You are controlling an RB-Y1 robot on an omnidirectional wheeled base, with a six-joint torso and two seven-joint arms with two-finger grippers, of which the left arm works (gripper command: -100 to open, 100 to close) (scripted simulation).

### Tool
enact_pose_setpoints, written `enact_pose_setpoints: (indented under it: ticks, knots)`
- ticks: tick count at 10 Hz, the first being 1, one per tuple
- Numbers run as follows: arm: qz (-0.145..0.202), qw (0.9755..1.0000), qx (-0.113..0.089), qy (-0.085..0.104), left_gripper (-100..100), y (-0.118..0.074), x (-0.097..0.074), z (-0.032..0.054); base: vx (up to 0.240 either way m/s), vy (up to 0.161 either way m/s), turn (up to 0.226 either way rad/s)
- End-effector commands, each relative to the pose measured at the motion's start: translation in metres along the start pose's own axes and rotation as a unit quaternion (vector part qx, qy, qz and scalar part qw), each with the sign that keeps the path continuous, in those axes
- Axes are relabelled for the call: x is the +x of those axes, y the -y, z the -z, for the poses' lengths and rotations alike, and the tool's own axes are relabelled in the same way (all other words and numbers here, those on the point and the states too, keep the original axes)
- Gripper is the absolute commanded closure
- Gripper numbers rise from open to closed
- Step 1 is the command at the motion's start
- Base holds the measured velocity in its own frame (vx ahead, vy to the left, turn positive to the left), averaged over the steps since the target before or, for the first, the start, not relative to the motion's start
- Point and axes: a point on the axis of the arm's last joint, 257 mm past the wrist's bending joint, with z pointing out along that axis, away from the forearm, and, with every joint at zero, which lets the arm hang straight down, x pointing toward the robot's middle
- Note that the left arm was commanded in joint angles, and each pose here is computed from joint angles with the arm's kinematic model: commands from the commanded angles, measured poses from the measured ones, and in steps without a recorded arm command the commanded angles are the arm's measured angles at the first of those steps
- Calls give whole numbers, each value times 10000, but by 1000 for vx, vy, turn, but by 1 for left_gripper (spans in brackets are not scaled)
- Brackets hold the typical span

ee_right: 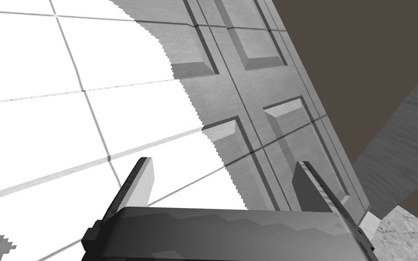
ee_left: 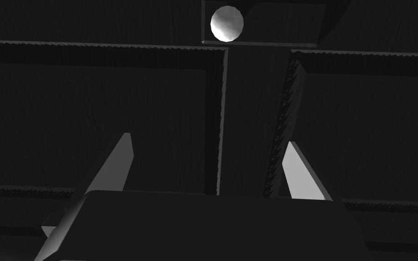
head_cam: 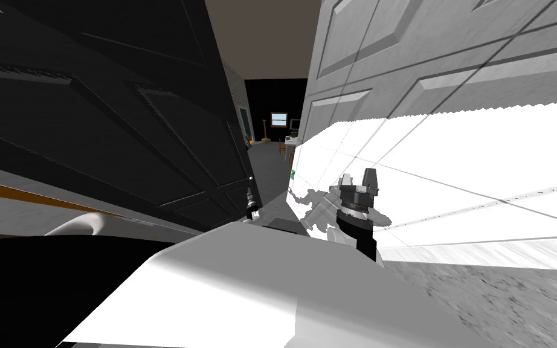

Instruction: Push the door open

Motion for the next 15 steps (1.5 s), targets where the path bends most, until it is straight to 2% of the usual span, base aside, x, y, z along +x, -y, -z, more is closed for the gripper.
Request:
enact_pose_setpoints:
  ticks: [1,3,6,9,11,12,13,14,15]
  knots:
    - [-21,10000,23,30,-100,2,-31,-22,9,126,-25]
    - [-114,9997,117,201,-100,43,-207,-85,66,170,-116]
    - [-153,9988,171,427,-100,63,-344,-88,152,194,-145]
    - [-91,9980,126,614,-100,30,-345,4,189,174,-149]
    - [2,9975,40,708,-100,-18,-268,116,182,89,-108]
    - [2,9975,40,708,-100,-18,-268,116,141,25,-61]
    - [33,9974,10,726,-100,-34,-236,152,89,-5,-45]
    - [6,9974,19,720,-100,-27,-257,137,39,-6,-10]
    - [6,9974,19,720,100,-27,-257,137,-3,0,10]
